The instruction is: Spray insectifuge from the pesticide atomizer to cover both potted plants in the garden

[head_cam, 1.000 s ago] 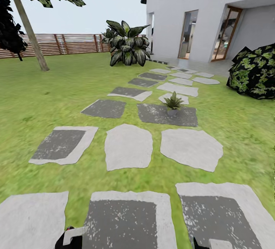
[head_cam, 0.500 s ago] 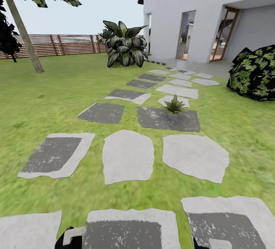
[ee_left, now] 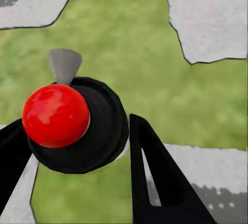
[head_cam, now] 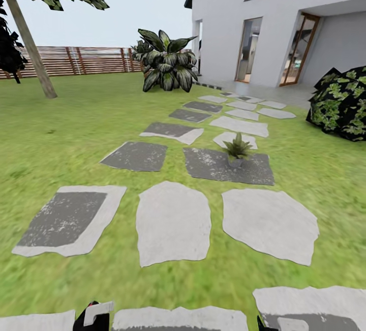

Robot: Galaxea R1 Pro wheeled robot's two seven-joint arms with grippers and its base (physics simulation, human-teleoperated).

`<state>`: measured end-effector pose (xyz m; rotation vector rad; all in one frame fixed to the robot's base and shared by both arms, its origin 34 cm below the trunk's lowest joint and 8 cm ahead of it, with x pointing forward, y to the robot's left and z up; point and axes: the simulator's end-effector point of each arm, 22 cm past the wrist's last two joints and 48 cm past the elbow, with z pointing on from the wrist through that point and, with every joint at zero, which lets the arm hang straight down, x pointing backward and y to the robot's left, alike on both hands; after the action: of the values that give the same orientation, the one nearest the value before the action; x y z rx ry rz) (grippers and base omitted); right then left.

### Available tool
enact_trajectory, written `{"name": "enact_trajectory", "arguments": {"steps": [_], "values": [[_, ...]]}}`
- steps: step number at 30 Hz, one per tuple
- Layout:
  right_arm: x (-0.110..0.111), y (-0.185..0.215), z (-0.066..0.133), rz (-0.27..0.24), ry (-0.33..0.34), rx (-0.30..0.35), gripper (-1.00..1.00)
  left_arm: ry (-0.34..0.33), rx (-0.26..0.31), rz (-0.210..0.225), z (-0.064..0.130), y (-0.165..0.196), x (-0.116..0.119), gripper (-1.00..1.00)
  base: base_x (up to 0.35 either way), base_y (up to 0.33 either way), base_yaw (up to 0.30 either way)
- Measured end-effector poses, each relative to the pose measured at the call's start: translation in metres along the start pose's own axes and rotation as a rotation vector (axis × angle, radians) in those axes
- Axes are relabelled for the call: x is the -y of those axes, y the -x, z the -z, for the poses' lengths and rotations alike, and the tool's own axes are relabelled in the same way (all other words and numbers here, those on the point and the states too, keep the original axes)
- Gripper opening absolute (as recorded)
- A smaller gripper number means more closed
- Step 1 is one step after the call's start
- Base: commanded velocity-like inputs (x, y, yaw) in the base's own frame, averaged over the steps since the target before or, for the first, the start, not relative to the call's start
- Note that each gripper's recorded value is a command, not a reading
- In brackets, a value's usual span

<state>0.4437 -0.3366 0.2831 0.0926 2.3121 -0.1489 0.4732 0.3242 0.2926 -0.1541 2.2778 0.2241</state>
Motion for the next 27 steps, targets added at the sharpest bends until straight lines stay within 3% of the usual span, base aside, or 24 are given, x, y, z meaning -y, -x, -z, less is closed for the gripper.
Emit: {"name": "enact_trajectory", "arguments": {"steps": [9, 27], "values": [[0.0006, -0.0002, 0.0001, -0.001, -0.003, 0.000, 1.00, 0.000, 0.000, 0.000, 0.0000, 0.0000, 0.0001, -1.00, 0.332, 0.087, -0.037], [0.0007, -0.0007, 0.0002, -0.001, -0.003, -0.002, 1.00, 0.000, 0.000, 0.000, -0.0001, 0.0002, -0.0002, -1.00, 0.333, 0.078, -0.248]]}}
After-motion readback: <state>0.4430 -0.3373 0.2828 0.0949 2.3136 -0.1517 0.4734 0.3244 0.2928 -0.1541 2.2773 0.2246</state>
